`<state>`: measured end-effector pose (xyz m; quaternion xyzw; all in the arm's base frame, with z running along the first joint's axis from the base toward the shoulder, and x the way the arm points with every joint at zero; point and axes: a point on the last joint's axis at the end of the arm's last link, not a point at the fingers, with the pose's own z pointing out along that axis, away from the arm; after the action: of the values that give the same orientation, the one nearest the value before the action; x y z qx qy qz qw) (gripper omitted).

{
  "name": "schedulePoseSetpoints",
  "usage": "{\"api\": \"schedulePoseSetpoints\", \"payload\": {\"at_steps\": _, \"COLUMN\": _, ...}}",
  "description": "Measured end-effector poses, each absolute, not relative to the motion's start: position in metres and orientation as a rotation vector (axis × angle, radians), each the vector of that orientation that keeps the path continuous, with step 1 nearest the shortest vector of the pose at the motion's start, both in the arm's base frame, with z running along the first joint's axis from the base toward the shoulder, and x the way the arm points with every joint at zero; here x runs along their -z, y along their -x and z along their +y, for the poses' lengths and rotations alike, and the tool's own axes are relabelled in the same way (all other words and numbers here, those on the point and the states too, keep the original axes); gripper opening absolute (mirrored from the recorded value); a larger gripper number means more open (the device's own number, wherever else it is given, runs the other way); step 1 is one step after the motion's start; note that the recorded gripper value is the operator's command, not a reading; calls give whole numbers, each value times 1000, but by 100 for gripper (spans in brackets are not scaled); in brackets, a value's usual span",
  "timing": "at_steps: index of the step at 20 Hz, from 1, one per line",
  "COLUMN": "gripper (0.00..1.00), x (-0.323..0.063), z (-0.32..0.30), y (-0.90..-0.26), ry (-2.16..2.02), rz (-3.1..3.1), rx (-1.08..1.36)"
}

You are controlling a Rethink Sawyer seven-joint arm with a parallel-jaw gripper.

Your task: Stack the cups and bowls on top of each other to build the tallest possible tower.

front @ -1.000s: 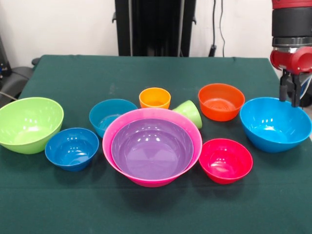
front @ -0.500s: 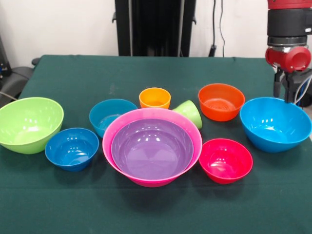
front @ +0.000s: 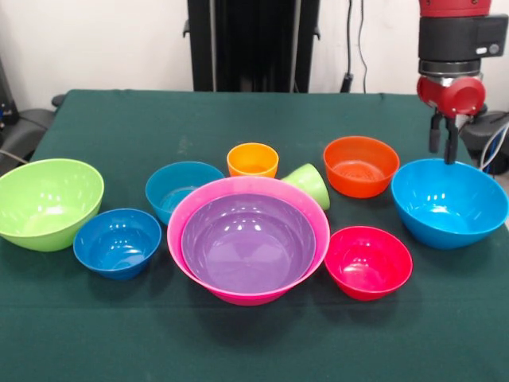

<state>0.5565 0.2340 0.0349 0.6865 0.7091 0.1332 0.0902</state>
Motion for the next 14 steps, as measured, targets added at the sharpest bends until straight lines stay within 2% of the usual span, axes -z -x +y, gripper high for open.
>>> {"api": "schedulePoseSetpoints", "payload": {"at_steps": 14, "gripper": 100, "x": -13, "z": 219, "y": -534, "ry": -2032, "rz": 2182, "rx": -361}}
